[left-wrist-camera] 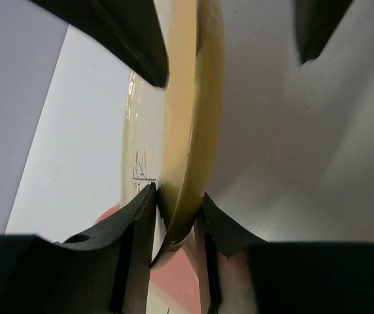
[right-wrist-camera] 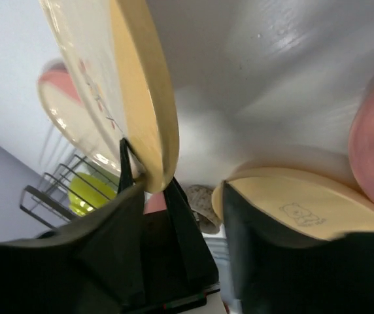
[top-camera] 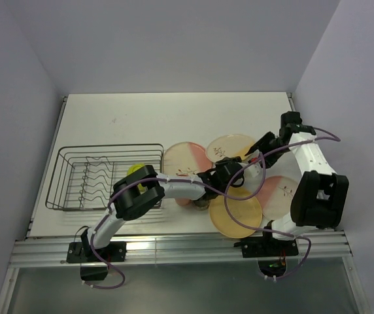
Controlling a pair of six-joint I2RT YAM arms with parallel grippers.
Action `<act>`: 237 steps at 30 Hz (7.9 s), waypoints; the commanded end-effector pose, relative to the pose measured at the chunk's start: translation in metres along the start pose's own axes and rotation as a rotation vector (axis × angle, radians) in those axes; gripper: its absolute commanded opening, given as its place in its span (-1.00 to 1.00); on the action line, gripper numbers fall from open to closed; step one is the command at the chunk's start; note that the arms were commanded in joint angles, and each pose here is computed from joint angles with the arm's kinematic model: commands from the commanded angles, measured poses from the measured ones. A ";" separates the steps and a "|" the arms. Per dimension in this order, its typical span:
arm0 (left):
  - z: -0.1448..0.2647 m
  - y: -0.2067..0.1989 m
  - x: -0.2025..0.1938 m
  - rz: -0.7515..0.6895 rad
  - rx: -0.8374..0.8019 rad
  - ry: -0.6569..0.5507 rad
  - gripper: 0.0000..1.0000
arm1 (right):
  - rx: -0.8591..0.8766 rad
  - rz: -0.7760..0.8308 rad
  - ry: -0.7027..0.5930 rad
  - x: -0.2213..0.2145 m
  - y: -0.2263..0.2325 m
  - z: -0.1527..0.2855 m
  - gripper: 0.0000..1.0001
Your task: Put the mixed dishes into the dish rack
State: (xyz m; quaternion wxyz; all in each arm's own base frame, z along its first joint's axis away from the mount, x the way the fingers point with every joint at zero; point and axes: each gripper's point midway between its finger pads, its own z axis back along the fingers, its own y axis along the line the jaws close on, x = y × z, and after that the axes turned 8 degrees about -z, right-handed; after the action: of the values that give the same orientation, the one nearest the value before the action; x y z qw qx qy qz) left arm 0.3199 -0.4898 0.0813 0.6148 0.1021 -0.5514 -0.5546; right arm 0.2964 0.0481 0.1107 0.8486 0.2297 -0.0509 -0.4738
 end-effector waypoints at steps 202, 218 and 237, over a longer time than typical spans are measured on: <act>0.310 0.289 -0.391 2.456 1.263 0.766 -0.32 | 0.141 0.408 0.063 -0.073 0.072 0.016 0.34; 0.313 0.309 -0.386 2.426 1.269 0.728 0.98 | 0.135 0.394 0.056 -0.068 0.073 0.009 0.34; 0.339 0.340 -0.334 2.465 1.171 0.514 0.99 | 0.026 0.454 0.081 -0.060 0.073 -0.041 0.33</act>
State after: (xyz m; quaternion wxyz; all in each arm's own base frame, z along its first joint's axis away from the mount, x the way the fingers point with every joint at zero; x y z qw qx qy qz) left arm 0.3262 0.0687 0.2420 0.6531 -0.0851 -0.2848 0.6965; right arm 0.3173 0.1391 0.1133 0.9214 0.2562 -0.0447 -0.2888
